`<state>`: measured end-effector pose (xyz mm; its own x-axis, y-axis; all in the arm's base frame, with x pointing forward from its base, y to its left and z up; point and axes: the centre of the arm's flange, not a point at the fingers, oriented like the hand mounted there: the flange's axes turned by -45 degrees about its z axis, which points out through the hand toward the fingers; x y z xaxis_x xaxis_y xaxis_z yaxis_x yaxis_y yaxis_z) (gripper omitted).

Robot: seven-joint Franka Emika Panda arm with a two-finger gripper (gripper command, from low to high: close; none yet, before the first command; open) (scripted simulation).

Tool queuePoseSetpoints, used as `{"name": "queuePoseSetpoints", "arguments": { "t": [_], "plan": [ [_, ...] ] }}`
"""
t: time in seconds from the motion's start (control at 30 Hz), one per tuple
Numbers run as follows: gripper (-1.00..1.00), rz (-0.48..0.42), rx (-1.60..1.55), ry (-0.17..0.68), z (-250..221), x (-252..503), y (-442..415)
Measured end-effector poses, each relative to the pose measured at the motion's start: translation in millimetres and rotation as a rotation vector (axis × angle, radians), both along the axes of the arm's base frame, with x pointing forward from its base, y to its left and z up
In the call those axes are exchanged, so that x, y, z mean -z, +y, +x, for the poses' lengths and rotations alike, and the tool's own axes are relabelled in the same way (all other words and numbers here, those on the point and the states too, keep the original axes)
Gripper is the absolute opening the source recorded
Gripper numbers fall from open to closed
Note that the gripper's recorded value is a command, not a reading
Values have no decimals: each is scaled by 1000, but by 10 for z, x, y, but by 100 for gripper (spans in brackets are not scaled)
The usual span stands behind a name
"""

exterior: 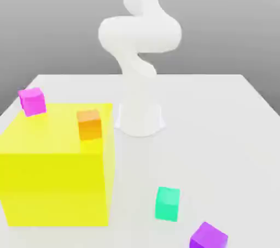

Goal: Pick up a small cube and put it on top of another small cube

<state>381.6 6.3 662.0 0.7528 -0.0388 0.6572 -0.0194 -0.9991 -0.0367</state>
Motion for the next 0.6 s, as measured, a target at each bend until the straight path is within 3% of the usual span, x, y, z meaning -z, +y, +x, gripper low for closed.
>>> {"name": "queuePoseSetpoints", "arguments": {
  "t": [0.3, 0.6],
  "plan": [
    [0, 65, 49, 306, 709, 2003, 300],
    [0, 64, 124, 601, 460, 3946, 563]
  ]
}}
